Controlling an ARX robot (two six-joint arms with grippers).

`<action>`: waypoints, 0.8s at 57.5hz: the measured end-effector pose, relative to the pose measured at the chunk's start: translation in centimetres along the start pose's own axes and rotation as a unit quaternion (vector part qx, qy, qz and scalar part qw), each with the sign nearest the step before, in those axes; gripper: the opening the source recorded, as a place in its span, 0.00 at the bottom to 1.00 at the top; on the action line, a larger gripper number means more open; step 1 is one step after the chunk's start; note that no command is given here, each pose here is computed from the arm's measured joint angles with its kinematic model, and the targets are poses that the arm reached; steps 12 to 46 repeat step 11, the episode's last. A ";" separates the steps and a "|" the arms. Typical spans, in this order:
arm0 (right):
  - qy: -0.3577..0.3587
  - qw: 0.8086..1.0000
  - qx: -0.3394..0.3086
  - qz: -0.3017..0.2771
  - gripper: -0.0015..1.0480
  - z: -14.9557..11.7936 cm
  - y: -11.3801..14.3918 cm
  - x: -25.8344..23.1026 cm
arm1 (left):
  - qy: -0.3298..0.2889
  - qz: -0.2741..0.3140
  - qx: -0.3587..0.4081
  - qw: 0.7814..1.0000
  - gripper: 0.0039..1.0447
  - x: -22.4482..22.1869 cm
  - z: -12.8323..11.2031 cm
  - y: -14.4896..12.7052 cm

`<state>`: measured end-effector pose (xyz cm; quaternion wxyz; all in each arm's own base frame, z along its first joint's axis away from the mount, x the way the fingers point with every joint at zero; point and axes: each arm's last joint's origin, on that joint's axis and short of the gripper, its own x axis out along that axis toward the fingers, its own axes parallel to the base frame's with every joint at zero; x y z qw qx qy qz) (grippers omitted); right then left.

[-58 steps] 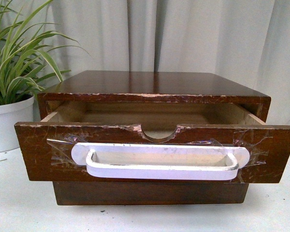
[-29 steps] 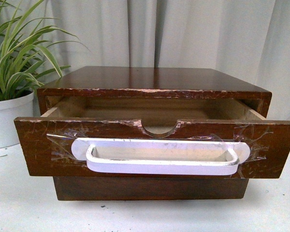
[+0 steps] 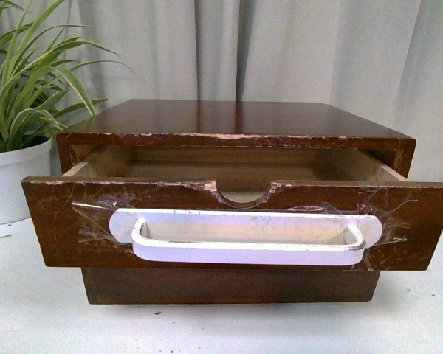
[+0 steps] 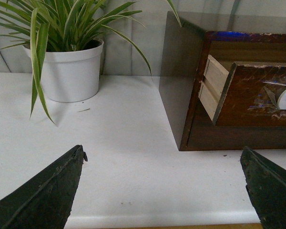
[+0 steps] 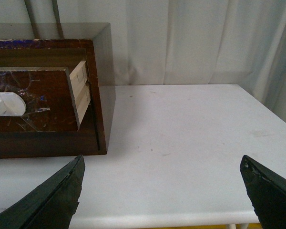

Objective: Open drawer

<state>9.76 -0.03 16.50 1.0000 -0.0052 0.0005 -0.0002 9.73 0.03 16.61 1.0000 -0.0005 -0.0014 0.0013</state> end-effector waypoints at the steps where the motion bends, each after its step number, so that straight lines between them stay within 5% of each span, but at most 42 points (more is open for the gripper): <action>1: 0.000 1.000 0.000 0.000 0.91 0.0 0.0 0.0 | 0.000 0.000 0.000 1.000 0.94 0.0 0.0 0.0; 46: 0.000 1.000 0.000 0.000 0.91 0.0 0.0 0.0 | 0.000 0.000 0.000 1.000 0.94 0.0 0.0 0.0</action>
